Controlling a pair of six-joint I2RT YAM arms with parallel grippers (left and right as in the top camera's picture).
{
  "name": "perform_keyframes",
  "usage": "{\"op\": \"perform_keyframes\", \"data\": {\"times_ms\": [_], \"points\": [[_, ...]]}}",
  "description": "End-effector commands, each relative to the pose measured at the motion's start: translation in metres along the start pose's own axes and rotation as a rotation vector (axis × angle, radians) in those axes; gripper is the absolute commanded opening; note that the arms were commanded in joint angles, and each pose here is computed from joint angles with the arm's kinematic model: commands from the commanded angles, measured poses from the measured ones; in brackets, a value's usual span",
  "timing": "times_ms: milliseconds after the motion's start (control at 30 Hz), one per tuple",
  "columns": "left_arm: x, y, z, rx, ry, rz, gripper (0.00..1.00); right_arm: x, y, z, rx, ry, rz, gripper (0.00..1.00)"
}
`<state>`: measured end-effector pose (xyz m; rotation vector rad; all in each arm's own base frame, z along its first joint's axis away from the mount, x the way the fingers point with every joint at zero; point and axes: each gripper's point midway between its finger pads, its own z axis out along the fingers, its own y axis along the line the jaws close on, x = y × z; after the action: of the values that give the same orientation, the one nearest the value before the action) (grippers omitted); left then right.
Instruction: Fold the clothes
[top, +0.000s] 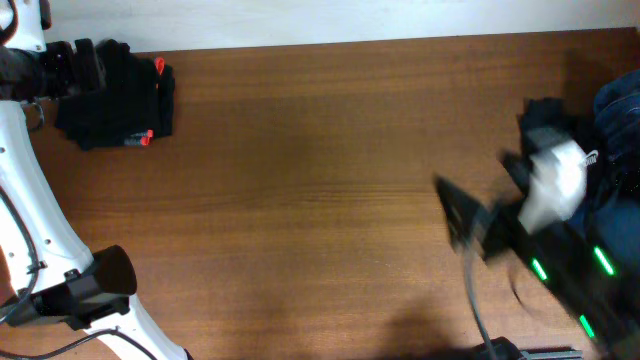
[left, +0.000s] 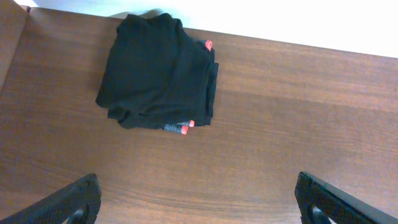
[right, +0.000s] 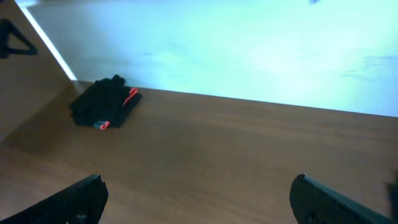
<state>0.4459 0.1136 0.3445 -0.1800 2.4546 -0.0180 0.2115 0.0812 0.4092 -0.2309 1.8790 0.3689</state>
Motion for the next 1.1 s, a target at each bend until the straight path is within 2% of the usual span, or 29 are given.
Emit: {"op": "perform_keyframes", "data": {"times_ms": [0,200,400,567,867,1067], "points": [[0.001,0.001,0.0,-0.001,0.003,-0.011,0.99,0.008,-0.013,-0.041,0.084,-0.047,-0.021,0.99],[0.001,0.001,0.0,-0.001,0.003,-0.011,0.99,0.041,-0.025,-0.096,0.153,-0.11,-0.017,0.99],[0.001,0.001,0.0,-0.001,0.003,-0.011,0.99,0.074,-0.045,-0.103,0.259,-0.175,-0.001,0.99],[0.001,0.001,0.0,-0.001,0.003,-0.011,0.99,0.082,-0.059,-0.074,0.307,-0.255,0.007,0.99],[0.001,0.001,0.0,-0.001,0.003,-0.011,0.99,0.104,-0.074,0.011,0.281,-0.445,0.011,0.99],[0.001,0.001,0.0,0.0,0.003,-0.011,0.99,0.123,-0.08,0.032,0.26,-0.538,0.009,0.99]]}}
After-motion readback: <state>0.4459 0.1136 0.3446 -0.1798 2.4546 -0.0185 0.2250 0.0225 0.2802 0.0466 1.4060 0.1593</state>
